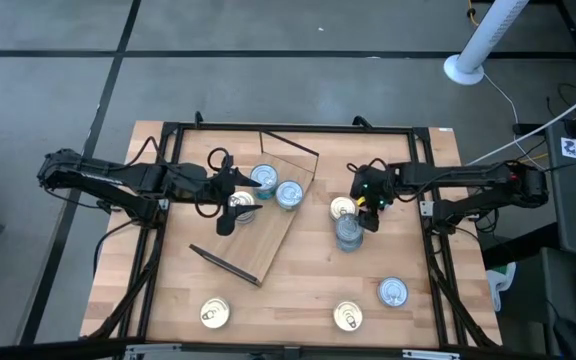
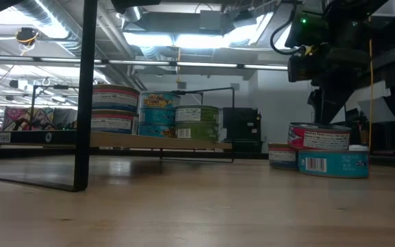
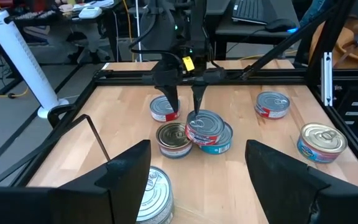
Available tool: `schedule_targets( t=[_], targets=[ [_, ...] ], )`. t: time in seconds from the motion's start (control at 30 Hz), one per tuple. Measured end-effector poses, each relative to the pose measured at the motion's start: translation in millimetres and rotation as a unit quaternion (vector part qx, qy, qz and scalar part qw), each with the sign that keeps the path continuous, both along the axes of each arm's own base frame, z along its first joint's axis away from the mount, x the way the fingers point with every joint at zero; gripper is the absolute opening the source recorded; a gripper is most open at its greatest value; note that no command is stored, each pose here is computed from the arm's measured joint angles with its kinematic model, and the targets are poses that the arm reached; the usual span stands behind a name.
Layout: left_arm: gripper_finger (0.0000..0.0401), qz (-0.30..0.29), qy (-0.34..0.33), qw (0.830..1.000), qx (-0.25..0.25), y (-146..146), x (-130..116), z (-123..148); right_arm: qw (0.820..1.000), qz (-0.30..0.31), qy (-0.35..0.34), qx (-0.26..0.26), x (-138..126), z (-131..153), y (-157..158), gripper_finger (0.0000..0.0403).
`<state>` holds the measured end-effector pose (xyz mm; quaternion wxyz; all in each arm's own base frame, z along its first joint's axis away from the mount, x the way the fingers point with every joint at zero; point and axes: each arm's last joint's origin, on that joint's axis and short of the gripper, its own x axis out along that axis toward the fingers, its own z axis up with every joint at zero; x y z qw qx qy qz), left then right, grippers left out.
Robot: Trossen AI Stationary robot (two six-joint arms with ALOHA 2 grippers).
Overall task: Stack canned seafood by type on shelf
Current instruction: Put the middle red tuna can on the shelf
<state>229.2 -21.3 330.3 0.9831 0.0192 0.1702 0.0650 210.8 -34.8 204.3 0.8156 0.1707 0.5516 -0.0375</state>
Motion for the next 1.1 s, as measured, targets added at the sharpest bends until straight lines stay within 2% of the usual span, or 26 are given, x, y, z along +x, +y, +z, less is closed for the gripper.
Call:
schedule_targets(
  t=[0.37, 0.67, 1.1],
  targets=[
    [0.0258, 0.0, 0.0, 1.0, 0.0, 0.0, 0.0, 0.0, 1.0, 0.0, 0.001, 0.001, 3.2, -5.1, -0.6, 0.0199],
    [0.0258, 0.0, 0.0, 1.0, 0.0, 0.0, 0.0, -0.1, 1.0, 0.01, 0.015, 0.019, 7.8, -13.8, -0.4, 0.0198],
    [0.0258, 0.0, 0.0, 1.0, 0.0, 0.0, 0.1, -0.2, 1.0, 0.007, 0.014, 0.016, 8.4, -14.1, -0.8, 0.0197]
  ],
)
